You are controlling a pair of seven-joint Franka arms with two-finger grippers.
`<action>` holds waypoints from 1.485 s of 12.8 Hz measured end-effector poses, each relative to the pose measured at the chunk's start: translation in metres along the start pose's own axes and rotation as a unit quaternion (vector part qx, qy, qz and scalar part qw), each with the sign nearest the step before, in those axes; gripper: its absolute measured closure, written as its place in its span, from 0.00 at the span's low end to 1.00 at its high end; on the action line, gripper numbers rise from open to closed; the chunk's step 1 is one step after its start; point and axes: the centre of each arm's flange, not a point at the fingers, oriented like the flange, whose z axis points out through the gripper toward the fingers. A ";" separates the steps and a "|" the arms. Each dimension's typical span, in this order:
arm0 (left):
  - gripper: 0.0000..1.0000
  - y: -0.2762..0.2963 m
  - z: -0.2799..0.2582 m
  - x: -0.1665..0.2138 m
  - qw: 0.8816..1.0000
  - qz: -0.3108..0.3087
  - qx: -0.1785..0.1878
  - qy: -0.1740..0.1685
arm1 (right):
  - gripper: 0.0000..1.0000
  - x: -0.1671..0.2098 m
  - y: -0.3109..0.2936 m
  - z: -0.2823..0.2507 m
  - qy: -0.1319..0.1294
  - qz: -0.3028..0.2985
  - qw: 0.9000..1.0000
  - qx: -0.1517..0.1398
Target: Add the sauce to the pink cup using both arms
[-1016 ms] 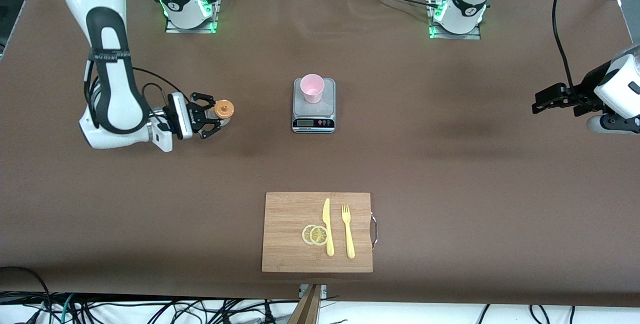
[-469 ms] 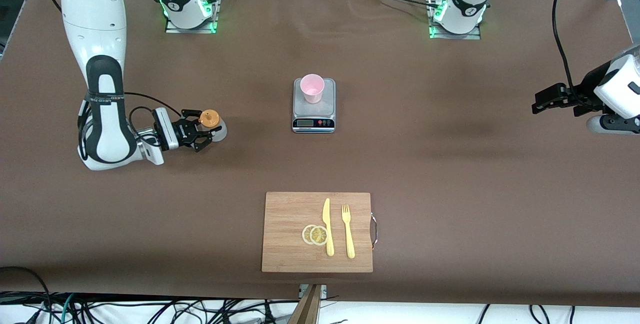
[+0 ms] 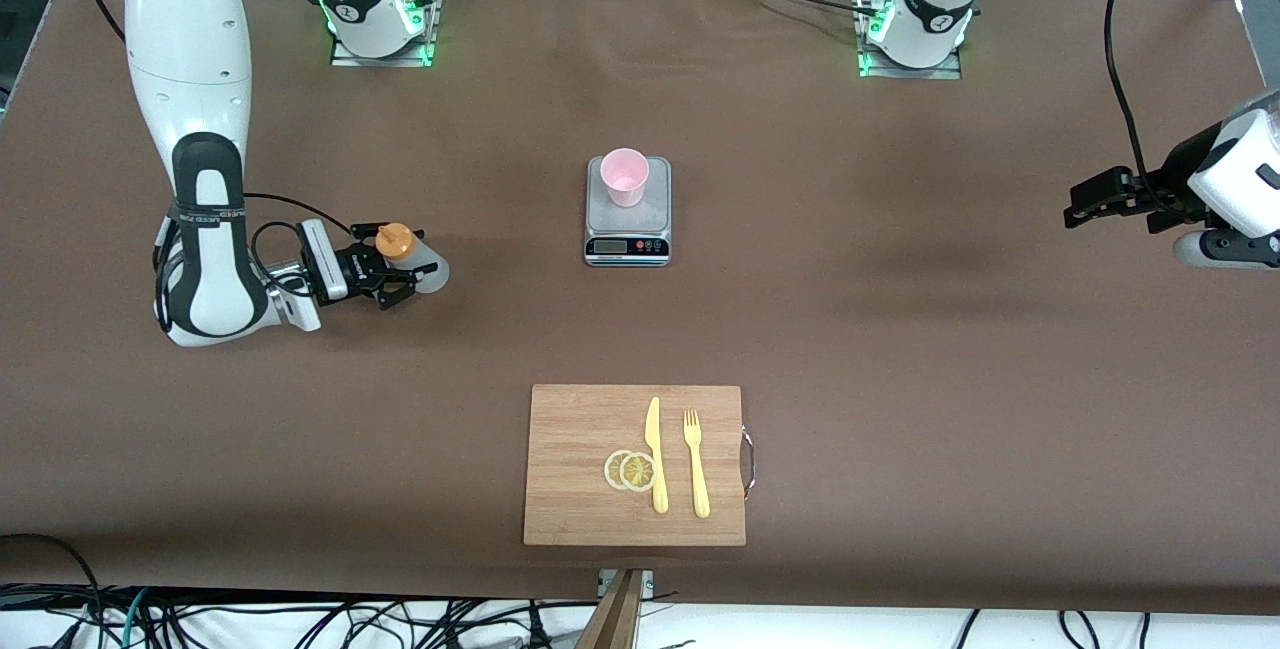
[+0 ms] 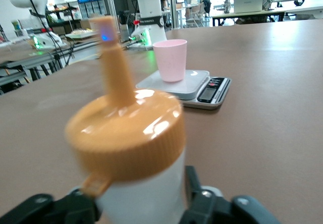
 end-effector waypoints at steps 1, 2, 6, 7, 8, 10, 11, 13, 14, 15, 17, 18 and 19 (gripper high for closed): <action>0.00 0.000 0.000 0.000 1.000 0.000 0.000 0.000 | 0.16 0.002 0.000 -0.005 -0.009 0.005 1.000 0.011; 0.00 0.000 0.000 0.000 1.000 0.000 0.000 0.000 | 0.07 0.005 0.001 -0.015 -0.026 0.010 0.999 0.020; 0.00 0.000 0.000 0.000 1.000 0.000 0.000 0.000 | 0.00 0.024 -0.012 -0.082 -0.094 0.081 0.991 0.041; 0.00 0.000 0.000 0.000 1.000 0.000 0.000 0.000 | 0.00 0.033 -0.017 -0.101 -0.110 0.111 0.987 0.039; 0.00 0.000 0.000 0.000 1.000 0.000 0.000 0.000 | 0.00 0.047 -0.021 -0.121 -0.129 0.148 0.980 0.034; 0.00 0.000 0.000 0.000 1.000 0.000 0.000 0.000 | 0.00 0.079 -0.022 -0.150 -0.162 0.217 0.963 0.017; 0.00 0.000 0.000 0.000 1.000 0.000 0.000 0.000 | 0.00 0.097 -0.019 -0.159 -0.179 0.252 0.951 0.007; 0.00 0.000 0.000 0.000 1.000 0.000 0.000 0.000 | 0.00 0.137 -0.012 -0.168 -0.218 0.320 0.922 -0.010; 0.00 0.000 0.000 0.000 1.000 0.000 0.000 0.000 | 0.00 0.160 -0.009 -0.169 -0.237 0.357 0.903 -0.021; 0.00 0.000 0.000 0.000 1.000 0.000 0.000 0.000 | 0.00 0.183 -0.008 -0.169 -0.259 0.392 0.882 -0.034; 0.00 0.000 0.000 0.000 1.000 0.000 0.000 0.000 | 0.00 0.228 -0.002 -0.169 -0.306 0.443 0.840 -0.068; 0.00 0.000 0.000 0.000 1.000 0.000 0.000 0.000 | 0.00 0.246 0.003 -0.169 -0.329 0.457 0.822 -0.087; 0.00 0.000 0.000 0.000 1.000 0.000 0.000 0.000 | 0.00 0.260 0.009 -0.170 -0.351 0.468 0.803 -0.114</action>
